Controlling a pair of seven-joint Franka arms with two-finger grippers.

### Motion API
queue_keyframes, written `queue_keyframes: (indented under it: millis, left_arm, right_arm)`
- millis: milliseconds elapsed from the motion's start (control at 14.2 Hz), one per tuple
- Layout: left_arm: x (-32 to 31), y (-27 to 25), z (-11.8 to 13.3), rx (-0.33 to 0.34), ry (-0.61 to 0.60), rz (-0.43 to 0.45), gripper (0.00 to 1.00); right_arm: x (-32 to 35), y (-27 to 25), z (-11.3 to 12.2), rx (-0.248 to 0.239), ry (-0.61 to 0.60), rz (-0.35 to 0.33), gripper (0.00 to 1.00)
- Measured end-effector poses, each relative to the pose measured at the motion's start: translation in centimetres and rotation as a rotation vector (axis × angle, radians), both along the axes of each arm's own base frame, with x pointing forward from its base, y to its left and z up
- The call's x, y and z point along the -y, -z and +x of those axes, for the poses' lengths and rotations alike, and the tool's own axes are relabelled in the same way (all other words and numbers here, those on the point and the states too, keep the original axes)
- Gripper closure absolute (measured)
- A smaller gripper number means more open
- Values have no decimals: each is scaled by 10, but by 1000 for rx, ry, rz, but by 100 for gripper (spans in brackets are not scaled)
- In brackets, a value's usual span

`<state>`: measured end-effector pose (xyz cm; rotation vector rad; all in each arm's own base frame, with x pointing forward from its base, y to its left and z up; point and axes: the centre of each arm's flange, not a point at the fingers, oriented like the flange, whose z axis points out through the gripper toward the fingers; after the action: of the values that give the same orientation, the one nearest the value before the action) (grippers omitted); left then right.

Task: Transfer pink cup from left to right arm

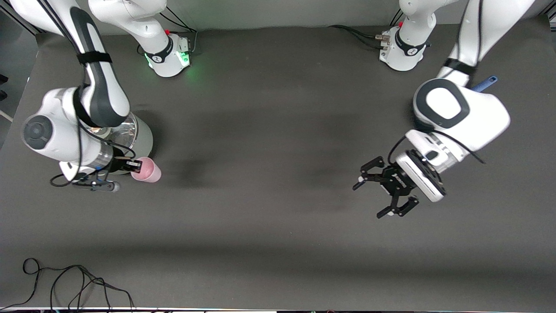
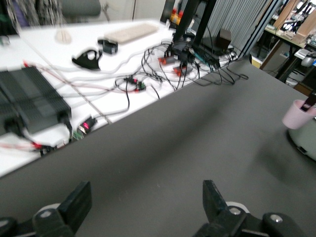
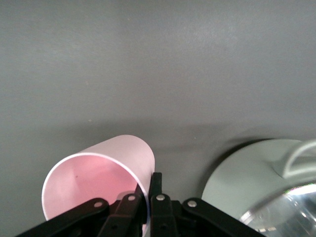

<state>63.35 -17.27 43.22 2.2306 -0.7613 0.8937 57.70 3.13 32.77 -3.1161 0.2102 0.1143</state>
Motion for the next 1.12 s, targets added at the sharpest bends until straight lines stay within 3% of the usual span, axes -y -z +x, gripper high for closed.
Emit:
queue_keyframes:
  millis: [211, 422, 562, 703, 844, 1125]
  left_arm:
    - [-30, -24, 0, -226, -39, 31, 0]
    - [-69, -40, -7, -390, -92, 149, 0]
    - [-84, -45, -15, -519, -175, 222, 0]
    - [-89, -50, -24, -640, -263, 291, 0]
    - [-92, -52, -33, -729, -366, 384, 0]
    - [-104, -49, -45, -773, -441, 580, 0]
  right_arm:
    - [2, 55, -7, 33, 6, -15, 95]
    - [2, 98, -18, 39, 5, -27, 95]
    - [0, 100, -18, 43, 1, -27, 95]
    - [-6, 90, -16, 56, -7, -23, 82]
    - [-13, 66, -16, 40, -15, -12, 62]
    - [-13, -33, -15, 29, -17, 22, 22]
